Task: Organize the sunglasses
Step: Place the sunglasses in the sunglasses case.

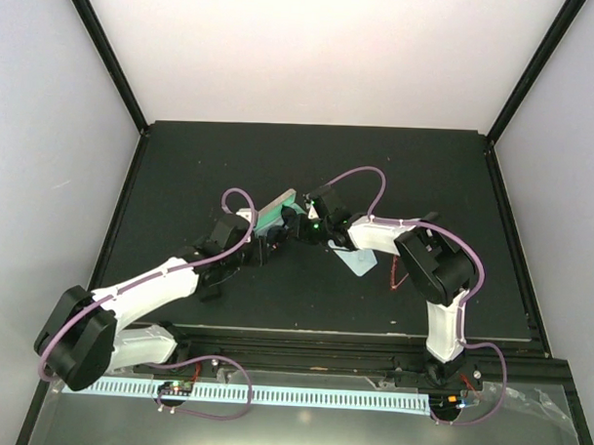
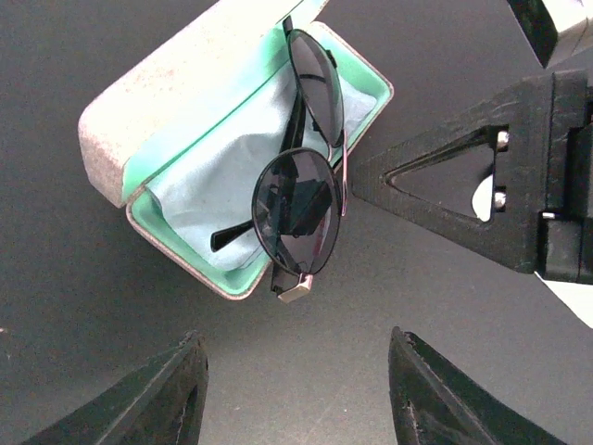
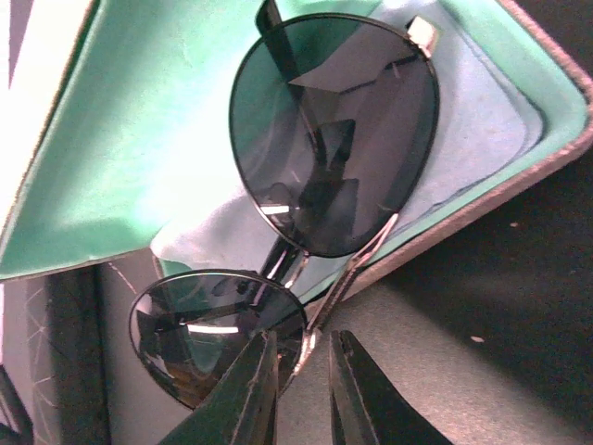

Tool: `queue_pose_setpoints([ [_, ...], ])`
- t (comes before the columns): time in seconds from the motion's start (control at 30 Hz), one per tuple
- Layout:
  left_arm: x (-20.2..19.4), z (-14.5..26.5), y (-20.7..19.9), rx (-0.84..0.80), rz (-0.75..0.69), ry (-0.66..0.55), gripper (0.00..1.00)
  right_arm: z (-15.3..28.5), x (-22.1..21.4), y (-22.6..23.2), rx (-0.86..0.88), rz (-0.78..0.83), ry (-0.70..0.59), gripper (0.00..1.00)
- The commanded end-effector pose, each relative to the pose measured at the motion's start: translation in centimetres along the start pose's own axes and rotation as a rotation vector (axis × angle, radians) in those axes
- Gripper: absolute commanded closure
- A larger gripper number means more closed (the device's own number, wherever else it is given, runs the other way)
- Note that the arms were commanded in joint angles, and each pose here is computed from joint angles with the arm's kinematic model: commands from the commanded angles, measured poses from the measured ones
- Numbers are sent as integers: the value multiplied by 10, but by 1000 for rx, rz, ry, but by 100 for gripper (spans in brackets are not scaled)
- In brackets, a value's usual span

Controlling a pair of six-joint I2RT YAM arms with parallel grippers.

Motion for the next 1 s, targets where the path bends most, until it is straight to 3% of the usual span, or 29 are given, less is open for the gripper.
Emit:
queue_pose_setpoints([
  [0.0,12,3,5,6,89,-87,48,-7,-3,5,46,-50,29,81],
  [0.33,4,0,30,87,166,-89,48,-12,-3,0,25,-120,30,77],
  [0.5,5,1,36,89,177,-94,48,-19,-10,10,109,-157,112,76],
  [0.63,7,4,36,83,167,-100,48,-22,-12,22,184,-210,163,77],
  [0.97,4,3,33,48,154,-87,48,-26,-4,28,205,-221,138,84],
])
Point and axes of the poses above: each gripper's point midway between its finger pads, its own z axis back along the fingers, its own y axis along the line the jaws close on, x = y × z, the point moved 4 cm from there along z, back along the fingers, and after that the axes turned 13 degrees about -z, right-handed, at the moved point
